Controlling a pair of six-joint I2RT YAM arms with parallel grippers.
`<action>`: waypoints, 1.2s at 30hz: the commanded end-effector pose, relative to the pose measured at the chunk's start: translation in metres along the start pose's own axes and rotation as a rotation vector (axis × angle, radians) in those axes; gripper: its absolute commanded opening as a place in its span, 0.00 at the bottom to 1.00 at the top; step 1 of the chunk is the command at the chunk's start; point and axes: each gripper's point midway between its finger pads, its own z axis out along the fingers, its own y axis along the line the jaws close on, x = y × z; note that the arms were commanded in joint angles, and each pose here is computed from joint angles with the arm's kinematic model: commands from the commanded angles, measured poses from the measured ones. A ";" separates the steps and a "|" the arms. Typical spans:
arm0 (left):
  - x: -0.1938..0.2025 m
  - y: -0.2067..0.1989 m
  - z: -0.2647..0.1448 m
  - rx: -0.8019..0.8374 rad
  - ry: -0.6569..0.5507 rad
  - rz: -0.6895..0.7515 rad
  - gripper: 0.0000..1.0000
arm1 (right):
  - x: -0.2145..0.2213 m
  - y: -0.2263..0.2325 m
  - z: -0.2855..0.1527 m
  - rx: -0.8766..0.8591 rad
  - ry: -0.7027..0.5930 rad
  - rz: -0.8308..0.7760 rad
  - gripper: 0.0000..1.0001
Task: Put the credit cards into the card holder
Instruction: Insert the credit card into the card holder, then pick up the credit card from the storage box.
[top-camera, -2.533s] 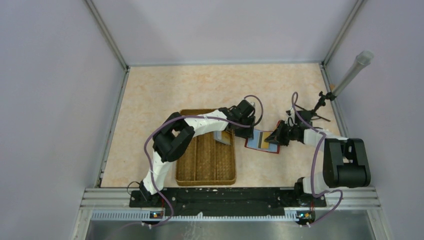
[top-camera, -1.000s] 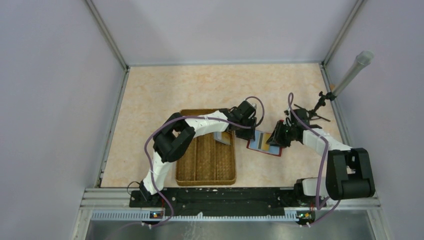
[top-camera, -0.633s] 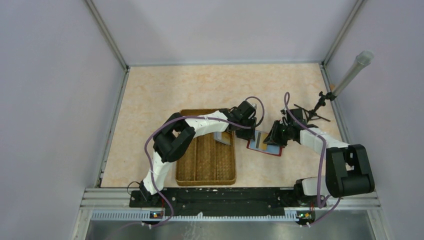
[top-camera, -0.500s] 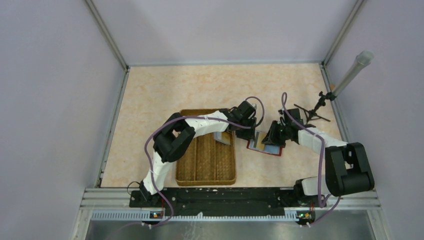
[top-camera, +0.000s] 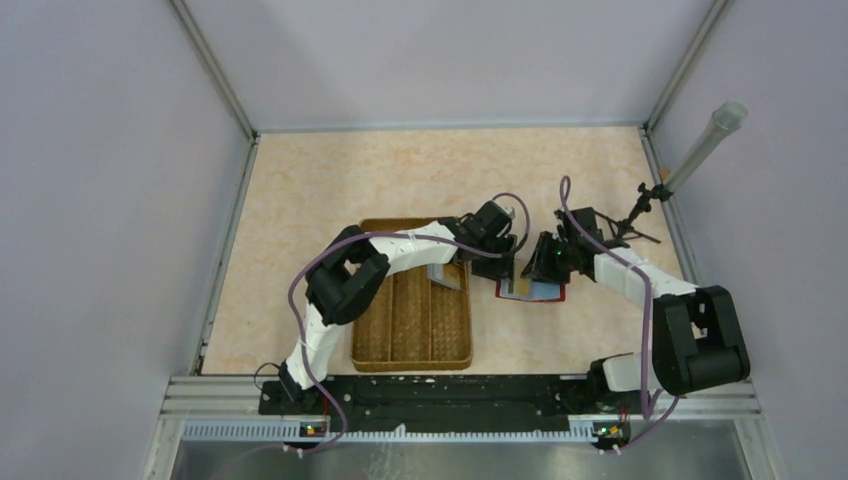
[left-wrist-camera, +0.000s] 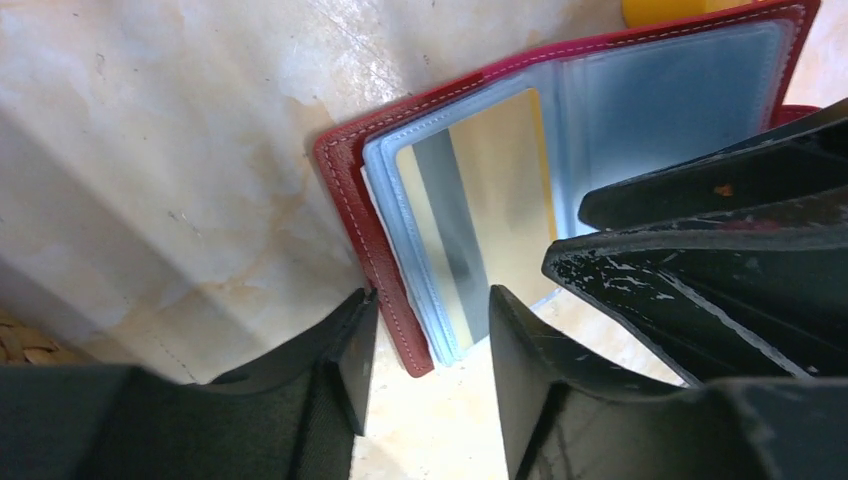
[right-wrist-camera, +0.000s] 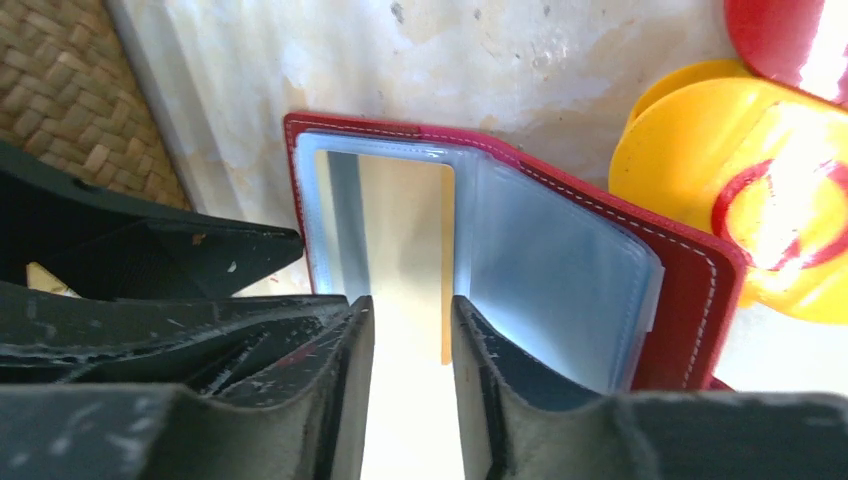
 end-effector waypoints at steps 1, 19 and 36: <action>-0.033 -0.035 -0.035 0.082 -0.099 0.100 0.54 | -0.031 0.016 -0.030 -0.013 -0.110 -0.065 0.36; -0.067 -0.018 -0.185 0.120 -0.269 0.113 0.88 | -0.060 0.075 -0.113 -0.164 -0.344 -0.224 0.47; -0.050 0.178 -0.288 -0.318 -0.428 -0.013 0.99 | 0.032 0.235 -0.055 -0.324 -0.258 -0.806 0.51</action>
